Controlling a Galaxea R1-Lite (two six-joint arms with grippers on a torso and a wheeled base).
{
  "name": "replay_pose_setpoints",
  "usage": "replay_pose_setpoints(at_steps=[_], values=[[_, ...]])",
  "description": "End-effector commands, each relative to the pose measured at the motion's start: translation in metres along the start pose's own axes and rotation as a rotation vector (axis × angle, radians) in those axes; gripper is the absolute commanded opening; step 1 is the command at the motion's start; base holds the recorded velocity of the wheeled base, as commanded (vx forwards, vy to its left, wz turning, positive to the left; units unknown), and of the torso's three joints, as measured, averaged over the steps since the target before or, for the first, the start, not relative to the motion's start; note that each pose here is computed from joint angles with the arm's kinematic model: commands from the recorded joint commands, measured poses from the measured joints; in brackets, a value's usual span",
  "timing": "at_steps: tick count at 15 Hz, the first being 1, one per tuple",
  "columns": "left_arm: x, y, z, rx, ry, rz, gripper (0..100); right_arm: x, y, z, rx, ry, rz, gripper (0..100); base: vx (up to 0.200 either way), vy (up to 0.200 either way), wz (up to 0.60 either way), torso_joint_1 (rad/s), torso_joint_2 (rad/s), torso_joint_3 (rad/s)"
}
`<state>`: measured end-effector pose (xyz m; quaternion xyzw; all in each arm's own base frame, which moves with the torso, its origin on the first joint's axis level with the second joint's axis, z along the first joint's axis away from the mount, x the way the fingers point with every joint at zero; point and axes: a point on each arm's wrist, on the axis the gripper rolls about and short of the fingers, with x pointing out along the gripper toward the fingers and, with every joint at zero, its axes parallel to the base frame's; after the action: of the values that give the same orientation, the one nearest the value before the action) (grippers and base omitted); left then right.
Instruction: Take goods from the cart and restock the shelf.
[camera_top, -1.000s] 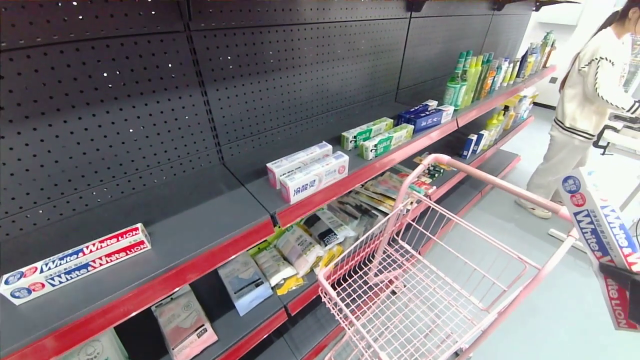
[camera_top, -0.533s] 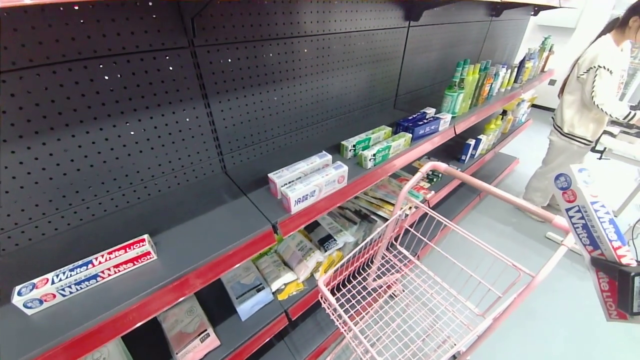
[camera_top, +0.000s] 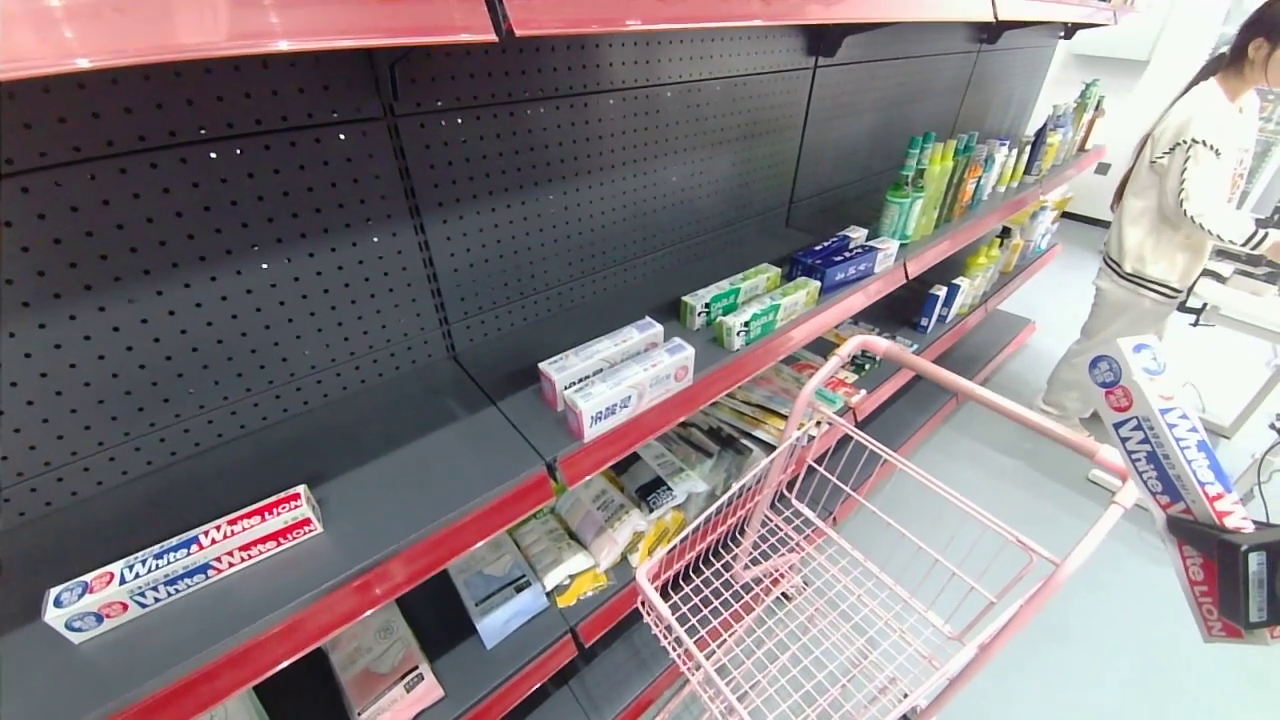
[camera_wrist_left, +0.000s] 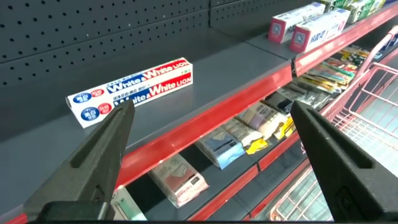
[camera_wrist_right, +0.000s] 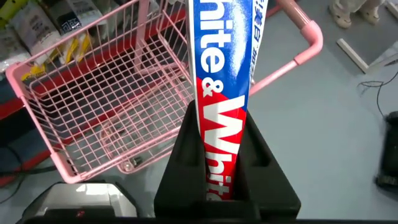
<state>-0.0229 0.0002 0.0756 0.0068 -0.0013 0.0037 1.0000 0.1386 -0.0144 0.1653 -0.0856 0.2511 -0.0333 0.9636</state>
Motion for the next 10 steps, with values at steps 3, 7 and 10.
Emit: replay_pose_setpoints(at_steps=[3, 7, 10], values=[[0.0001, 0.0000, 0.0001, 0.000, 0.001, 0.000, 100, 0.0053, -0.0001, -0.0009, -0.011, 0.024, -0.004, 0, 0.000, 0.000, 0.00, 0.090, -0.19, -0.105], [0.0001, 0.0000, 0.0001, 0.000, 0.001, 0.000, 100, 0.0089, -0.0076, 0.0014, -0.013, 0.004, -0.058, 0, 0.000, 0.000, 0.15, 0.002, 0.00, 0.001], [0.0001, 0.0000, 0.0001, 0.000, 0.001, 0.000, 100, 0.0088, -0.0065, -0.0027, -0.027, 0.013, -0.054, 0, 0.000, 0.000, 0.60, 0.006, 0.00, 0.001]])
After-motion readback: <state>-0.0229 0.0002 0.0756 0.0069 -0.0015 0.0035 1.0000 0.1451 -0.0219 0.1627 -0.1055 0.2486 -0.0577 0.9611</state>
